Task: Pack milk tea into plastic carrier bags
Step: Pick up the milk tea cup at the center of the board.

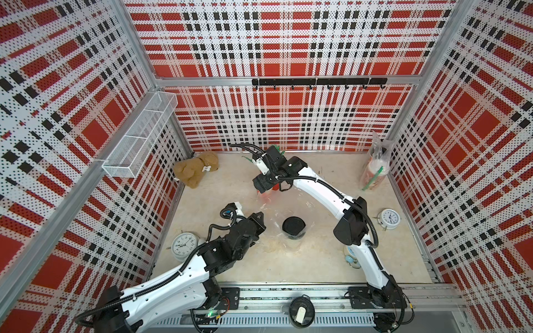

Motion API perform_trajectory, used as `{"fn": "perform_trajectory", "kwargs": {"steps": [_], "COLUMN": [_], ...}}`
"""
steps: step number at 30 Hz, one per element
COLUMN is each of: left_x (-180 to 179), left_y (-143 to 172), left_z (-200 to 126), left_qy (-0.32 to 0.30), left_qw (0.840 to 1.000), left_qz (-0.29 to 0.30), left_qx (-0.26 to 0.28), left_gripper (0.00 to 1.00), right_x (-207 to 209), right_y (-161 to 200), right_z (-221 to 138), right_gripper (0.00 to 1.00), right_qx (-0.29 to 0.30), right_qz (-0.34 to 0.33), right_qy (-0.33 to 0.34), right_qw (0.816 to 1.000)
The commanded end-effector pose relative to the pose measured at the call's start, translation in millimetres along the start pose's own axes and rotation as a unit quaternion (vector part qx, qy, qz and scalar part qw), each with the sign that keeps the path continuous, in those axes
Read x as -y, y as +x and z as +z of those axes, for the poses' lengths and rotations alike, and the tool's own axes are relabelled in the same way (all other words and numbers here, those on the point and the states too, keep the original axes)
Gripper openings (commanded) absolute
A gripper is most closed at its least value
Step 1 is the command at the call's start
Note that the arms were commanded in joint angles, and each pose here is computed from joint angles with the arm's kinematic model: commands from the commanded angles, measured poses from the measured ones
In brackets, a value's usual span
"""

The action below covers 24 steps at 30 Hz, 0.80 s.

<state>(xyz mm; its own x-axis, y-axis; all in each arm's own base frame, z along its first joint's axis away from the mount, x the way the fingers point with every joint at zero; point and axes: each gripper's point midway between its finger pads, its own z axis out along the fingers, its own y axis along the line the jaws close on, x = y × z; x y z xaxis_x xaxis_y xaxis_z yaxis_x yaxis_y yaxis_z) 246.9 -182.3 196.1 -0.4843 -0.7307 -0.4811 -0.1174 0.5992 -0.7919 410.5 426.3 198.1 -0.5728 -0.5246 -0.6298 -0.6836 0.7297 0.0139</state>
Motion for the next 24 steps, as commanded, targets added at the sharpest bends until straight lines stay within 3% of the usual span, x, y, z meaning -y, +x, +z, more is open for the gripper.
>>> {"fn": "perform_trajectory", "kwargs": {"steps": [1, 4, 14, 24], "left_x": [-4, -4, 0, 13], "left_y": [-3, -3, -4, -8], "left_z": [-2, -1, -1, -1], "left_qy": [-0.005, -0.006, -0.004, 0.007], "left_qw": [1.000, 1.000, 1.000, 1.000], "left_qz": [-0.002, -0.002, 0.001, 0.016], "left_qx": [0.011, 0.010, 0.011, 0.013], "left_gripper": [0.00, 0.00, 0.00, 0.00], "right_x": [0, 0, 5, 12], "right_y": [-6, -5, -21, -52], "right_z": [-2, -2, -24, -109], "right_gripper": [0.81, 0.71, 0.56, 0.51], "right_qx": [0.013, 0.012, 0.044, 0.119], "right_qz": [-0.001, 0.000, -0.002, -0.015], "right_qy": [-0.003, -0.002, 0.011, 0.027], "right_qw": [1.000, 1.000, 0.999, 0.992]}}
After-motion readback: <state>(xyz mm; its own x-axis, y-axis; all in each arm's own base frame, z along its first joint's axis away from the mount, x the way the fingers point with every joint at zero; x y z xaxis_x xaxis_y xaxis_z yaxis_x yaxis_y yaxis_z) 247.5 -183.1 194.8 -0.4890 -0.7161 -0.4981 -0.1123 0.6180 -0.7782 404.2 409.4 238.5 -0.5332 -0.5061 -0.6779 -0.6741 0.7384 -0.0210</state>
